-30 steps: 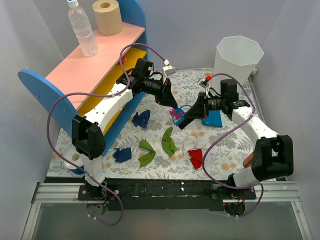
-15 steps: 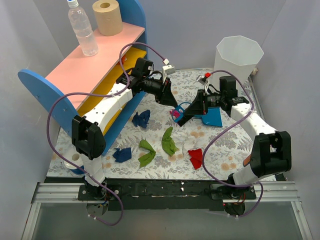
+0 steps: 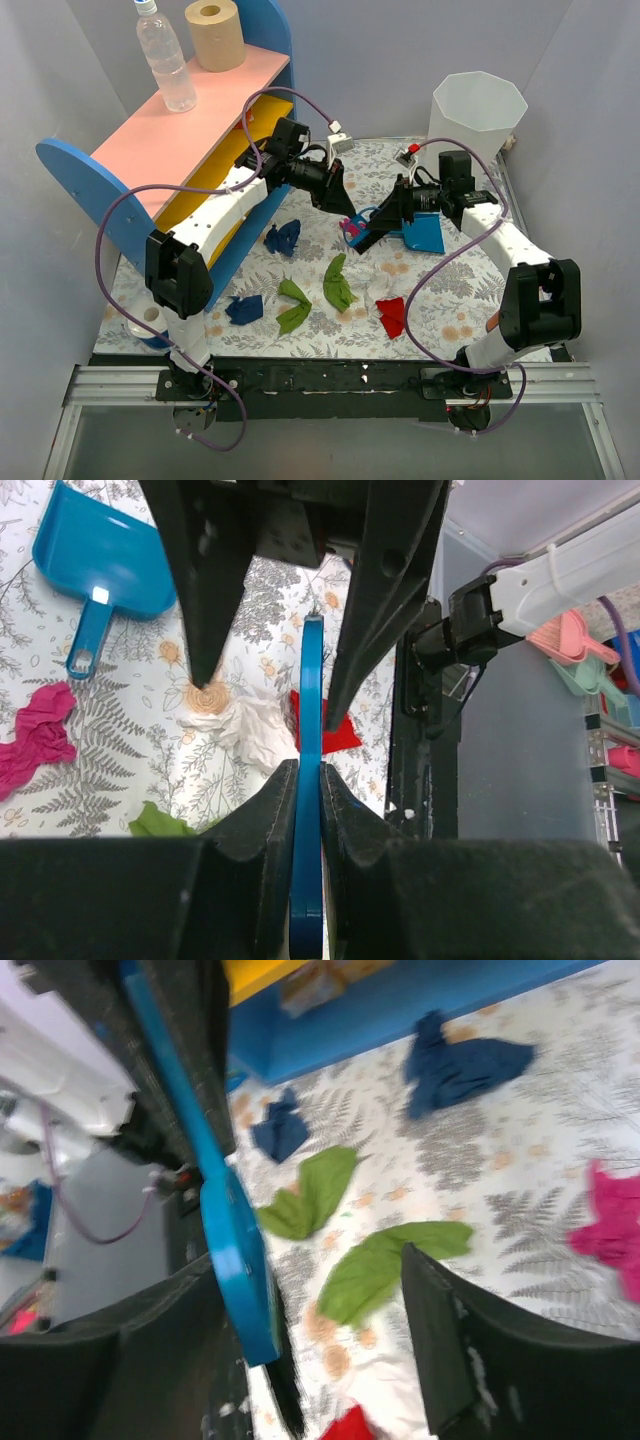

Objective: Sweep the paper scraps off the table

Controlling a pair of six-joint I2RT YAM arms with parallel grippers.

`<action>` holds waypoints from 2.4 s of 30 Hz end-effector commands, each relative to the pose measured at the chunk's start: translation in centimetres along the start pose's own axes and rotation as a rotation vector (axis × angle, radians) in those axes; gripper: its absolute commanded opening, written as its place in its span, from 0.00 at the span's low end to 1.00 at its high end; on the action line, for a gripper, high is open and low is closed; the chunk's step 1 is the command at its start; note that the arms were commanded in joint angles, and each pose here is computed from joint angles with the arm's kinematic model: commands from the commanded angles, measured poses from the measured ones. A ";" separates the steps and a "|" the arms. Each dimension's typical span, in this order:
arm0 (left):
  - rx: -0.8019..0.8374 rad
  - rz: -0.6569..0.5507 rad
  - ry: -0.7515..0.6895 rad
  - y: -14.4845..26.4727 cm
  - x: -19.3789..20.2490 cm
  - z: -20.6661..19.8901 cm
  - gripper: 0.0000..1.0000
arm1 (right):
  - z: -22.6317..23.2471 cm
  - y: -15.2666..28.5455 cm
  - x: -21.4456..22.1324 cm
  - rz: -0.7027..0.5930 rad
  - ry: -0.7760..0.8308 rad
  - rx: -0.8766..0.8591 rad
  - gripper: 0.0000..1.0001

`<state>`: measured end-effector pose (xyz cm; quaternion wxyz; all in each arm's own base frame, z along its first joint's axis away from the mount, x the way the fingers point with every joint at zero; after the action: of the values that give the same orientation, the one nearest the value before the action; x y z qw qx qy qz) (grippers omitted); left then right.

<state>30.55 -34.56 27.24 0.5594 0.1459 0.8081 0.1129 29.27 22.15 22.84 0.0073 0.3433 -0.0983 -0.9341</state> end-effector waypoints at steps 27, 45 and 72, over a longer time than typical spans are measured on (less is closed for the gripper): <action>-0.337 0.261 -0.023 4.8 6.4 0.0 0.00 | -20.0 9.4 0.6 -0.020 -0.059 1.132 0.60; -0.328 0.275 0.018 4.2 7.2 0.6 0.00 | -22.9 7.3 -0.9 -0.049 -0.084 1.142 0.53; -0.367 0.282 -0.003 4.3 6.7 1.6 0.00 | -23.1 7.0 1.2 0.018 -0.055 1.189 0.28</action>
<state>29.95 -27.81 20.08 0.5274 0.1716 0.7572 0.3450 42.94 10.82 4.16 -0.1818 0.2218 -0.6191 -0.7311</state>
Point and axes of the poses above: each gripper's point midway between its finger pads, its own y axis back along the fingers, its own z axis along the line the jaws close on, x = y × z, the point moved 1 cm from there along y, back along the fingers, and after that the axes turned 10 degrees about -y, right-handed, at the moved point
